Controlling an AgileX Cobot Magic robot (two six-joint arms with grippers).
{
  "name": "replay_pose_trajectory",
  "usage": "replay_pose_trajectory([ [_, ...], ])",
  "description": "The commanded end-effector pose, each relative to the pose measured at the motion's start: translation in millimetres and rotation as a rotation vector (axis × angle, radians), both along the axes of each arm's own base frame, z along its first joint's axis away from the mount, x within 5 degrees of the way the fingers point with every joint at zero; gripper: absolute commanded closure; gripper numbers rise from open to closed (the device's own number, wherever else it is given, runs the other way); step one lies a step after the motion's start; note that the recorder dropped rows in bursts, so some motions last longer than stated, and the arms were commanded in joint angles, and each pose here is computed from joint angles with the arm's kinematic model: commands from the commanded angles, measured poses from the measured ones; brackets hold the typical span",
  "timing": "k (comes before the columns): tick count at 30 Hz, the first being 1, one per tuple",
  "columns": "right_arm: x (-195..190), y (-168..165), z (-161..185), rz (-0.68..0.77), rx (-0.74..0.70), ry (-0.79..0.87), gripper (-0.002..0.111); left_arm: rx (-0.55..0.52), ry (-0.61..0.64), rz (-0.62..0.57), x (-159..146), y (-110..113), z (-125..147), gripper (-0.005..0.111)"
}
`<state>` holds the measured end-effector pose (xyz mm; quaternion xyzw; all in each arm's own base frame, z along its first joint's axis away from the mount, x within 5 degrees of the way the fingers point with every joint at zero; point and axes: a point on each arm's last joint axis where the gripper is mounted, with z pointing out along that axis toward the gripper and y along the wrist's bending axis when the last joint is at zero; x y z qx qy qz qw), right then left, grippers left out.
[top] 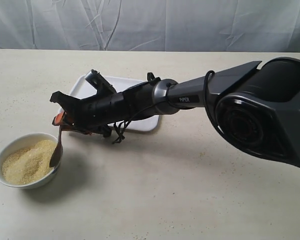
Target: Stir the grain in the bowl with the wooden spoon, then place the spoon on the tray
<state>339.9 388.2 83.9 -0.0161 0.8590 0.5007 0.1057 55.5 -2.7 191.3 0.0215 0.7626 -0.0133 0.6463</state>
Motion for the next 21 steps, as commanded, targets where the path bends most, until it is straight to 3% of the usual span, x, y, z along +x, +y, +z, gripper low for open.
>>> replay_pose_trajectory([
  [1, 2, 2, 14, -0.028, -0.026, -0.063, 0.09, -0.001, -0.02, -0.004, 0, 0, 1, 0.107],
  [4, 4, 2, 37, -0.068, -0.025, -0.114, 0.109, -0.001, -0.02, -0.004, 0, 0, 1, 0.107],
  [10, 3, 0, 93, -0.089, 0.042, -0.197, 0.109, -0.001, -0.02, -0.004, 0, 0, 1, 0.107],
  [12, 0, 0, 111, -0.075, 0.031, -0.3, 0.109, -0.001, -0.02, -0.004, 0, 0, 1, 0.107],
  [16, -23, 15, 135, 0.035, -0.105, -0.668, 0.109, -0.001, -0.02, -0.004, 0, 0, 1, 0.107],
  [21, -52, 39, 128, 0.111, -0.255, -0.863, 0.109, -0.001, -0.02, -0.004, 0, 0, 1, 0.107],
])
